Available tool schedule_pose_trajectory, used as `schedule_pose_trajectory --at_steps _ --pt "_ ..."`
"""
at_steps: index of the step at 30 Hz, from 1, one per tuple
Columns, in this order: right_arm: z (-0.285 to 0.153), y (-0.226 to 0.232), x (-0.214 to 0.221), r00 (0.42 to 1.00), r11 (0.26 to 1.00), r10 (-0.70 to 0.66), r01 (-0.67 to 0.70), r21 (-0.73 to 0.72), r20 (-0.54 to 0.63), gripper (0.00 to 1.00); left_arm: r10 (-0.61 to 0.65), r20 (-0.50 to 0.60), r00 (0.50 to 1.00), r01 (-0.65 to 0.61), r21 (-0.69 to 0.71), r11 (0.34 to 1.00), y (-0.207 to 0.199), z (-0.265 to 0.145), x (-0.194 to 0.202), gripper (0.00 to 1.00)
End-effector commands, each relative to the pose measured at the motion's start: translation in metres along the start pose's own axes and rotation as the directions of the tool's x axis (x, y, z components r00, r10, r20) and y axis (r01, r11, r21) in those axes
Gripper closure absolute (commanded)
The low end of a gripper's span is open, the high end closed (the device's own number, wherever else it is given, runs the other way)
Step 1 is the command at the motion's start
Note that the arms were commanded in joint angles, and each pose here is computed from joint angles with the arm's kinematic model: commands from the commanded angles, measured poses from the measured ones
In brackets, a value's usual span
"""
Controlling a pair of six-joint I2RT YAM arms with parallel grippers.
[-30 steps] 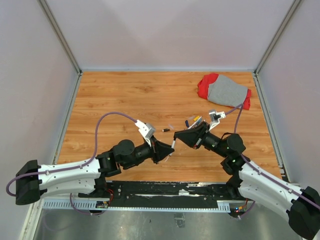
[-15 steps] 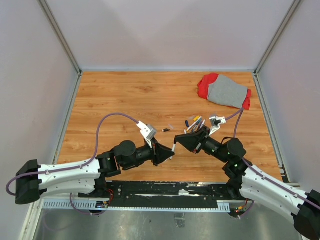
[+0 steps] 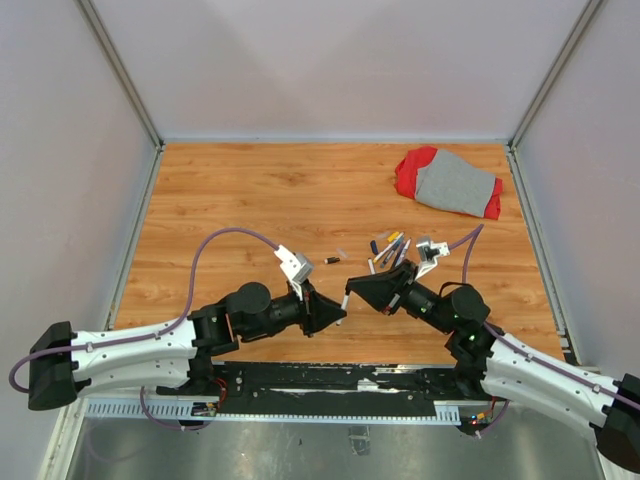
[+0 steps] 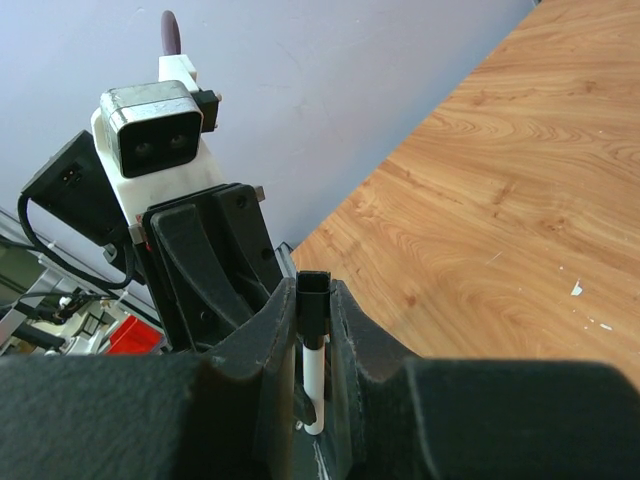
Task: Insert the pens into the pen caps
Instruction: Insert the pen cap onto the pen.
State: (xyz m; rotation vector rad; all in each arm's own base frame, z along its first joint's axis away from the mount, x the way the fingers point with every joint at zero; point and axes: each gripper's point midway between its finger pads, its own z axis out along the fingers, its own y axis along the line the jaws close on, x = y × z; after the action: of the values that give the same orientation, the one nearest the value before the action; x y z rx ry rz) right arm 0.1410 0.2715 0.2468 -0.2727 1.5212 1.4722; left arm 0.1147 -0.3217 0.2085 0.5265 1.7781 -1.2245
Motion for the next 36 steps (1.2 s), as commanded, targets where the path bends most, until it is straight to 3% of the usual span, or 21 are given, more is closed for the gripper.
schedule_pose_trajectory --at_steps 1,19,36 --pt "-0.021 -0.011 0.066 0.974 0.999 0.05 -0.046 0.024 -0.222 0.99 -0.031 0.267 0.963 0.014 0.064 0.998 -0.028 -0.006 -0.079 0.99" --pt "-0.04 -0.017 0.115 0.951 0.996 0.078 -0.059 0.072 -0.301 1.0 -0.055 0.319 0.946 0.026 0.093 0.995 -0.037 -0.008 -0.096 1.0" --pt "-0.051 -0.02 0.144 0.936 0.995 -0.036 0.065 0.073 -0.351 0.99 -0.107 0.378 0.92 0.058 0.139 0.989 -0.045 -0.018 -0.112 0.99"
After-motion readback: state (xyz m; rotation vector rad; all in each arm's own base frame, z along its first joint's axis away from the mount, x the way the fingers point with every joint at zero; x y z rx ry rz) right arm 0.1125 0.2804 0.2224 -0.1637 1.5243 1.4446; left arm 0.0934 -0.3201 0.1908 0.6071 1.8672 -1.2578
